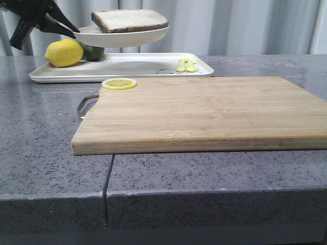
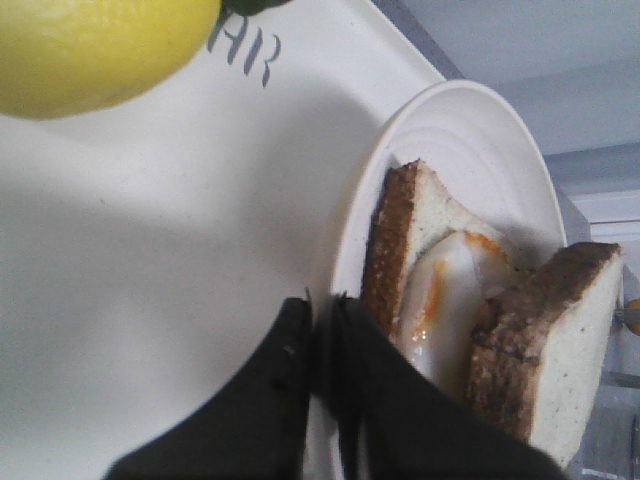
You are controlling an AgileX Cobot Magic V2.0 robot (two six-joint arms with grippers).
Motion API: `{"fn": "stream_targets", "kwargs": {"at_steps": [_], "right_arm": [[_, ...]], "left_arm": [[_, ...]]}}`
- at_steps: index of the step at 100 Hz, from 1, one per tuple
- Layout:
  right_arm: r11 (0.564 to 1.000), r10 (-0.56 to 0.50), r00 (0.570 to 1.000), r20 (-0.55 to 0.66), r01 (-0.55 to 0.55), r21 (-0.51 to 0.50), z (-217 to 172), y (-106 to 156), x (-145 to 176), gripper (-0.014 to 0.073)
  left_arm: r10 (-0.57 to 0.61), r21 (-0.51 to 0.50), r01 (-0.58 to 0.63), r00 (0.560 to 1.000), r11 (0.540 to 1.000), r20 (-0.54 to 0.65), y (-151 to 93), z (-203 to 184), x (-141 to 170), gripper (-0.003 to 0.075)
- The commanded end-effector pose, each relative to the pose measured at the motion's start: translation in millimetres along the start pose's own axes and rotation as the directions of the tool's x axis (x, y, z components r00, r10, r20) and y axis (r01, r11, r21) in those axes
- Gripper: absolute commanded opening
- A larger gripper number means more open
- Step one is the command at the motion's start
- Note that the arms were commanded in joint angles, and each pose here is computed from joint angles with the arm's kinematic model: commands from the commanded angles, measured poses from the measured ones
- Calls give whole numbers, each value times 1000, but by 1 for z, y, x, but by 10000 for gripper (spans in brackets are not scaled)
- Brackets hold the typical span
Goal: Place bread and move sandwich to tray
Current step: 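Lift the sandwich plate with the left gripper toward the tray, then lower the plate onto the white tray beside the lemon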
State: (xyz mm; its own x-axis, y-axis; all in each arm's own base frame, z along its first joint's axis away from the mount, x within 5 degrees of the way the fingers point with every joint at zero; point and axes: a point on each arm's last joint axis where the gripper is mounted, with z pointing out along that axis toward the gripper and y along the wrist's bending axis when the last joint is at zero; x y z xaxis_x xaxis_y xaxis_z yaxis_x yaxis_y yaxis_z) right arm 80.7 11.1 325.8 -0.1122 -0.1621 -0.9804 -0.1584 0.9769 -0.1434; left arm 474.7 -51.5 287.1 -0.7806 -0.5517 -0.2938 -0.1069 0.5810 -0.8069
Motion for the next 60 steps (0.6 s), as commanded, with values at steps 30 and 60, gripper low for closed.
{"fn": "stream_targets", "kwargs": {"at_steps": [30, 60], "right_arm": [[1000, -9, 997, 71, 8, 16, -1, -2, -11, 520], [1000, -9, 997, 71, 8, 16, -1, -2, -11, 520]], "left_arm": [[7, 66, -11, 998, 998, 58, -37, -8, -19, -20], [-18, 43, 17, 999, 999, 29, -24, 7, -19, -20]]}}
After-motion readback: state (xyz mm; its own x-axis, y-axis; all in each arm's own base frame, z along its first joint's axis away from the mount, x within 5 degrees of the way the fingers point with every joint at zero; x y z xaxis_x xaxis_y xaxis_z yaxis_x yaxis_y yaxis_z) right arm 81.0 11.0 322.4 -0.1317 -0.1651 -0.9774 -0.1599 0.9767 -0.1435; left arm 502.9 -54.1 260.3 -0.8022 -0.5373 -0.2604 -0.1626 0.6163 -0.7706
